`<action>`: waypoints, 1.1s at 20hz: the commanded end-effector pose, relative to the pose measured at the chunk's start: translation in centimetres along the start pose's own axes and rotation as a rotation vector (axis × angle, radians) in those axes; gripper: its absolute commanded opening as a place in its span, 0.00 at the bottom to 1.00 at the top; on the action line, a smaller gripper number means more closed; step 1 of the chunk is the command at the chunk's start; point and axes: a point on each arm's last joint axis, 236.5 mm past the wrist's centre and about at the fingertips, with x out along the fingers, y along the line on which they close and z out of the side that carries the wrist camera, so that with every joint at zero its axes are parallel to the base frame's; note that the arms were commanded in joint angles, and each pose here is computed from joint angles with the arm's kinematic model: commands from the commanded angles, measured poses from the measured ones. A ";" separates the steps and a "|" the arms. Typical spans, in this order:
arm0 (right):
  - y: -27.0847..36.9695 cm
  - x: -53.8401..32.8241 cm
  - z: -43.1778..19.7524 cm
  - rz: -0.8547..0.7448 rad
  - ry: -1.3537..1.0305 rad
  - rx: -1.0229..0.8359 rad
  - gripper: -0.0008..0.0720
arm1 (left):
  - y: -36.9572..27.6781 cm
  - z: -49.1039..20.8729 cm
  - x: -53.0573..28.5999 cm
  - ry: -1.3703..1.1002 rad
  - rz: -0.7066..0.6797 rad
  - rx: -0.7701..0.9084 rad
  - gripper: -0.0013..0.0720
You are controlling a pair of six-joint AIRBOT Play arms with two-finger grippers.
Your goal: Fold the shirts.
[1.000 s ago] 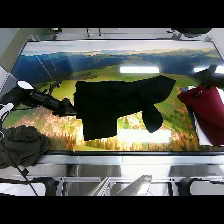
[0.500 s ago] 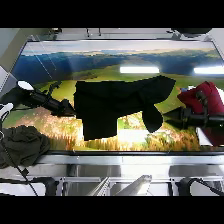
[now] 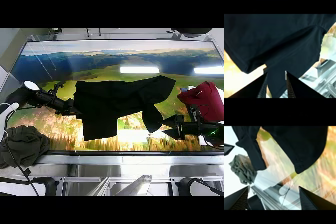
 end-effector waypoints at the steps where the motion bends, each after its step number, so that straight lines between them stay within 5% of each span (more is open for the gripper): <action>1: -0.4 0.1 -0.1 -0.012 0.005 0.017 0.98 | 0.0 0.1 0.2 -0.002 0.005 0.005 0.35; 15: -3.3 6.4 1.3 -0.188 -0.058 -0.005 0.97 | 1.2 0.2 2.4 0.023 0.061 0.023 0.35; 16: -2.9 6.5 1.7 -0.167 -0.072 -0.002 0.88 | 1.4 0.1 2.7 0.031 0.059 0.014 0.35; 18: -1.6 6.5 2.1 -0.123 -0.086 -0.036 0.06 | 1.4 0.1 3.2 0.036 0.042 -0.001 0.35; 20: -0.7 6.4 2.2 -0.099 -0.081 -0.051 0.04 | 0.2 0.8 3.2 0.009 -0.008 -0.013 0.27; 21: -0.1 6.3 2.2 -0.086 -0.075 -0.064 0.04 | -0.3 1.3 2.9 -0.002 -0.018 0.006 0.02; 22: 0.8 6.1 2.2 -0.072 -0.072 -0.082 0.04 | -0.8 1.7 2.5 -0.010 -0.026 0.019 0.03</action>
